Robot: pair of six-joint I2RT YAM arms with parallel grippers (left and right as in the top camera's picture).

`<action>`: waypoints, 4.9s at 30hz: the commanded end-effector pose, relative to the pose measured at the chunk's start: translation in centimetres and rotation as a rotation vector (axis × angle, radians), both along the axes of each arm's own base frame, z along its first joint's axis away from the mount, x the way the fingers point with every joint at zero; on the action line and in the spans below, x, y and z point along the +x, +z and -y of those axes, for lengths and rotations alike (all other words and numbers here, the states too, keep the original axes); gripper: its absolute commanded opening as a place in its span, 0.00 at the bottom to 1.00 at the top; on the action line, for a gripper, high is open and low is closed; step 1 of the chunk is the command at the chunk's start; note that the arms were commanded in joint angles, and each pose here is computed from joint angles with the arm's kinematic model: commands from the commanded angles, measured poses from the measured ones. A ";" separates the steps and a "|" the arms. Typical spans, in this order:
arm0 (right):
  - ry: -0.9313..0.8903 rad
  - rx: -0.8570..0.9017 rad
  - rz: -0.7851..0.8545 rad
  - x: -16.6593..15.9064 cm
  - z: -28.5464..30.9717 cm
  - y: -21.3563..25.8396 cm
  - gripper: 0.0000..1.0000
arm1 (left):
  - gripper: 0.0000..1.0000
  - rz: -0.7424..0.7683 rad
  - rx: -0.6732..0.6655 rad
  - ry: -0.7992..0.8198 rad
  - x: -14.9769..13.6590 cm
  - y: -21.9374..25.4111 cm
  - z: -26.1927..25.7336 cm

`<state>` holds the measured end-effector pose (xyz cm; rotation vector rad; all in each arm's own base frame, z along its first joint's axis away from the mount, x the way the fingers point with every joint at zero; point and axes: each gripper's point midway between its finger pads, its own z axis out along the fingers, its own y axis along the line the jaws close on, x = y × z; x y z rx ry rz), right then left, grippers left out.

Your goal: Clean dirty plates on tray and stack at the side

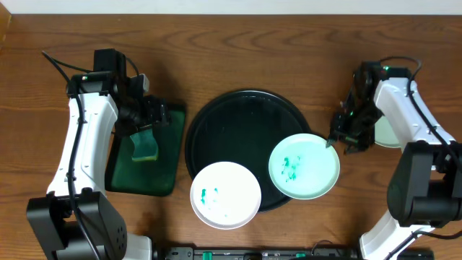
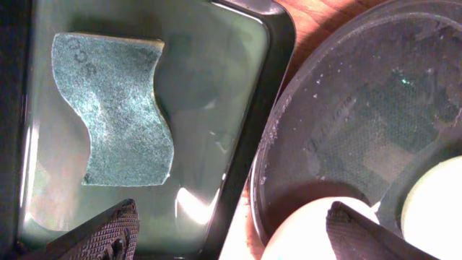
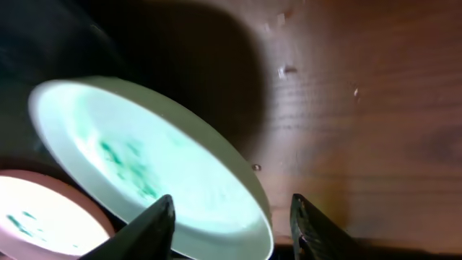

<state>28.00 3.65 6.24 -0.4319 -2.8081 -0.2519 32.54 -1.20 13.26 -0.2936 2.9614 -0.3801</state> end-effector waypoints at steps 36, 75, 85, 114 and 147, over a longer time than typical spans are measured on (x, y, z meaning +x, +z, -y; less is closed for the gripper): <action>0.119 -0.001 0.089 -0.6 -2.9 -2.4 0.01 | 0.83 0.042 0.020 -0.016 0.7 0.9 -0.2; 0.307 0.128 0.217 4.1 -10.9 -9.4 0.01 | 0.76 -0.242 0.246 0.044 -1.3 -6.6 -4.5; 0.311 0.127 0.206 3.8 -10.8 -9.4 0.01 | 0.68 -0.334 0.253 0.109 -1.8 -9.6 -6.9; 0.319 0.128 0.172 3.0 -10.6 -9.3 0.01 | 0.07 -0.228 0.207 0.146 -0.1 -7.2 -5.9; 0.325 0.151 0.167 2.7 -11.1 -9.2 0.01 | 0.07 -0.074 -0.220 -0.258 0.8 -4.4 15.5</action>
